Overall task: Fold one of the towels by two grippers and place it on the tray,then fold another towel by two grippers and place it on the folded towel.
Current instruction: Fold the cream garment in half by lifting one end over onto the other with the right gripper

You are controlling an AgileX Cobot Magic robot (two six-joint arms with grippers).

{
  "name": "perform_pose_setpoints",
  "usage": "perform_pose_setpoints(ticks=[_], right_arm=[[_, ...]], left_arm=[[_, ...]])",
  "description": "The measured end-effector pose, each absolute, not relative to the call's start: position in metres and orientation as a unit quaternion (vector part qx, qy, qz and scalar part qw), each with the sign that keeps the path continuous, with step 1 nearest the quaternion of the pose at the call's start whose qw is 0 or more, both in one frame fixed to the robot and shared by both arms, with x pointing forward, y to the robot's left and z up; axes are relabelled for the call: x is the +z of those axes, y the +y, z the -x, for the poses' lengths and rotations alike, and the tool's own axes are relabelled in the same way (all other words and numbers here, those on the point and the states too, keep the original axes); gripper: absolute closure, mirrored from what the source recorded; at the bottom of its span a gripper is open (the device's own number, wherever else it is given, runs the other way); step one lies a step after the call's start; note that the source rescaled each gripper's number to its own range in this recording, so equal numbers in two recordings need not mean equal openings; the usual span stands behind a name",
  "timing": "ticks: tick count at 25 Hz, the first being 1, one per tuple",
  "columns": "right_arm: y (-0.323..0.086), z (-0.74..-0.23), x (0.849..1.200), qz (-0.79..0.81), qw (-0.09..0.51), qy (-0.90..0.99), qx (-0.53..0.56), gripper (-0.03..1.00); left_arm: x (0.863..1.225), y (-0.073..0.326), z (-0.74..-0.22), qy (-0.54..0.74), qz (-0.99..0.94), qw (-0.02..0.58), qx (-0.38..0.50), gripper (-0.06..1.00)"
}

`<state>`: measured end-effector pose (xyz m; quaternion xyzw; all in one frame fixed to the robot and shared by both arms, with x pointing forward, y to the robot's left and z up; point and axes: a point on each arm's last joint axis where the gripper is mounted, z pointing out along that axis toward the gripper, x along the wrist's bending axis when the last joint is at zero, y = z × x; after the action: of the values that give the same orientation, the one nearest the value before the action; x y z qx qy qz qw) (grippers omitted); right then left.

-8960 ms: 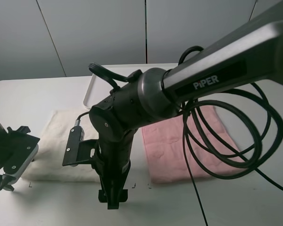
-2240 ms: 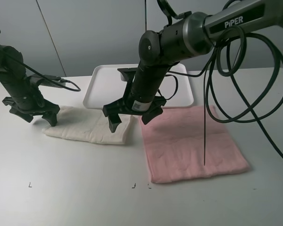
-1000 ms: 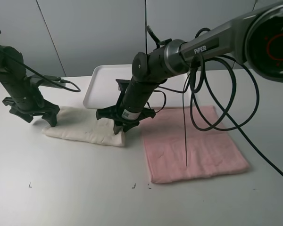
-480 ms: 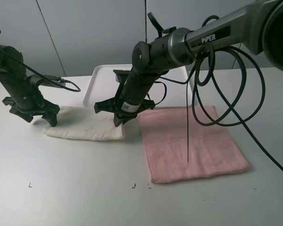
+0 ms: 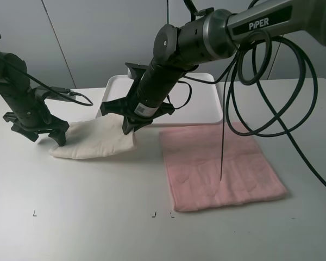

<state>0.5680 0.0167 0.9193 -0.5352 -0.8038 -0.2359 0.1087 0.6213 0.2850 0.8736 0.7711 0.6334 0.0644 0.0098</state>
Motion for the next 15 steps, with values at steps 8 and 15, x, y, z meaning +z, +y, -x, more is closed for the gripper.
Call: perform_pose_setpoints(ticks=[8, 15], right_arm=[[0.042, -0.576, 0.921, 0.538, 0.192, -0.771, -0.28, 0.92], [0.054, -0.579, 0.902, 0.553, 0.246, -0.741, -0.291, 0.92]], left_arm=[[0.874, 0.285, -0.621, 0.638, -0.767, 0.01, 0.064, -0.04], [0.874, 0.285, -0.621, 0.638, -0.767, 0.01, 0.064, -0.04]])
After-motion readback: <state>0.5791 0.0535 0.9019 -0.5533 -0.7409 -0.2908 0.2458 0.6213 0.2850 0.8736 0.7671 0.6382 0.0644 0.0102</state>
